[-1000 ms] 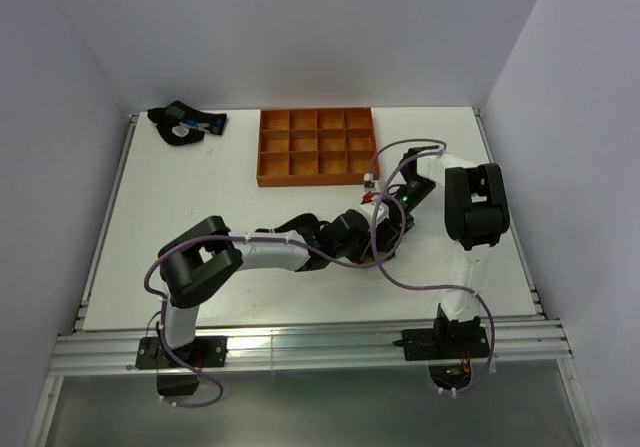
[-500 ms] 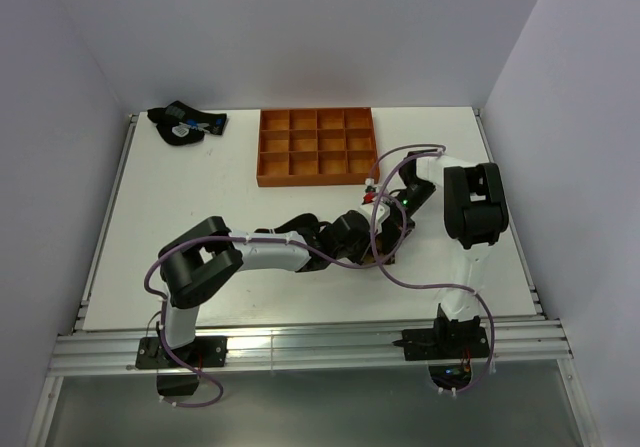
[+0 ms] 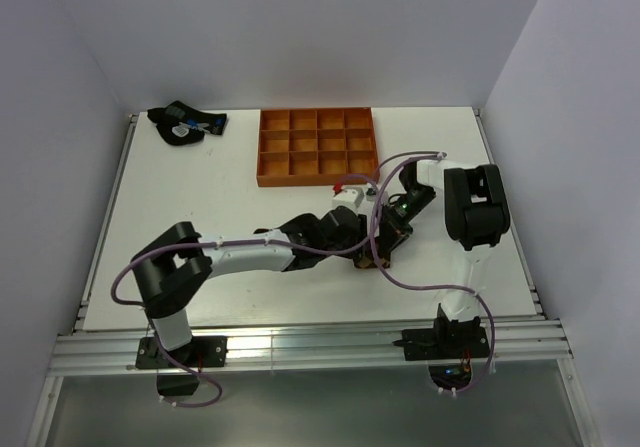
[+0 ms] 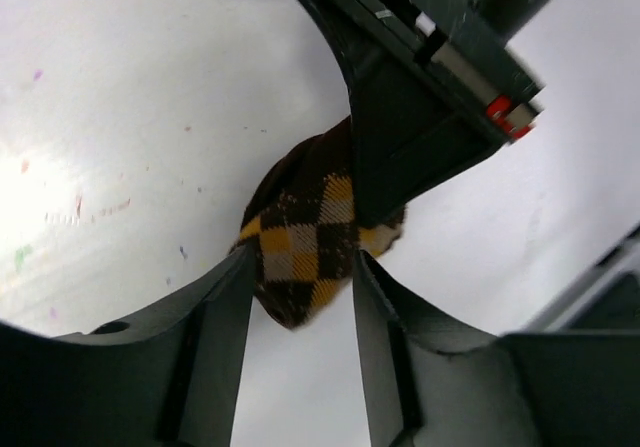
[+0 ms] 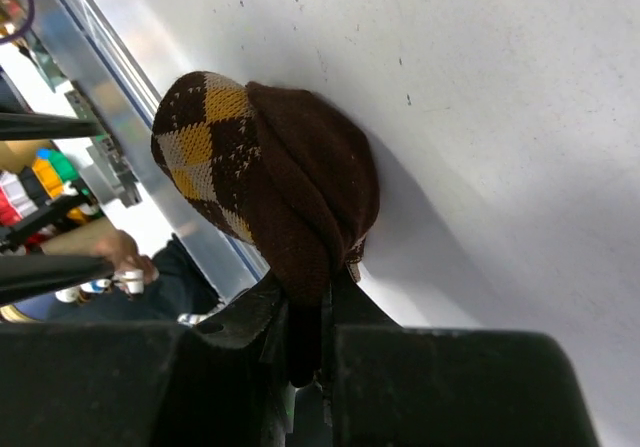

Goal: Roll the socks
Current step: Roll the sock at the center of the board, then pick up the sock at the center of the board.

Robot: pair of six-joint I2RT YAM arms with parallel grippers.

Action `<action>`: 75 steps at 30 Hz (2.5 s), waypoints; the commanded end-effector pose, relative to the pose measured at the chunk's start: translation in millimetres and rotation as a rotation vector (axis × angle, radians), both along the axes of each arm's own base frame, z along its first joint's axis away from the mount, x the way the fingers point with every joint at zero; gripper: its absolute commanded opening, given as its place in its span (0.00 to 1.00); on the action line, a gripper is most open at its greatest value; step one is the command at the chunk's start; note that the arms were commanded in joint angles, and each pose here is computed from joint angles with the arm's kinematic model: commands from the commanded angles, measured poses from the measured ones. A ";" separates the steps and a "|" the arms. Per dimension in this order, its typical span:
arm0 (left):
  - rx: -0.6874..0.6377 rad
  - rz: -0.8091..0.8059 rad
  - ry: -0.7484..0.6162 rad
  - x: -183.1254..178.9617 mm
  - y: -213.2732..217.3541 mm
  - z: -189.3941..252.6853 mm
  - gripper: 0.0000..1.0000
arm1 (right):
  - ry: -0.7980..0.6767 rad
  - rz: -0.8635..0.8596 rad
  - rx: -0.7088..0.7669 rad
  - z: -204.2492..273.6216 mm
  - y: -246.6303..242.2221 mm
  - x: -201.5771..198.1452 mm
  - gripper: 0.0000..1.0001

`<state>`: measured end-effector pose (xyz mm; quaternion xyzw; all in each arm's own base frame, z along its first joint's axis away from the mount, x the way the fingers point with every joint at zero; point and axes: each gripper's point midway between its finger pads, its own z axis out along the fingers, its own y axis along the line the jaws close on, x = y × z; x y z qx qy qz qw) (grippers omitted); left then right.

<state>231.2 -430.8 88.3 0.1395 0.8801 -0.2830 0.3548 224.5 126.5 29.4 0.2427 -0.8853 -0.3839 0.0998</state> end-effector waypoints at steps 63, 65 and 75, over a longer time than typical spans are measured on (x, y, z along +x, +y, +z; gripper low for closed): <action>-0.488 0.725 0.532 -35.7 14.8 -68.0 0.70 | -0.099 -0.081 0.022 -10.0 2.3 27.7 0.00; -0.497 0.733 0.528 -34.7 18.3 -68.8 0.71 | -0.054 -0.078 0.045 -8.8 5.5 22.8 0.00; -0.466 0.793 0.515 -12.5 22.3 -86.6 0.71 | -0.044 -0.056 0.088 -0.4 8.0 13.2 0.00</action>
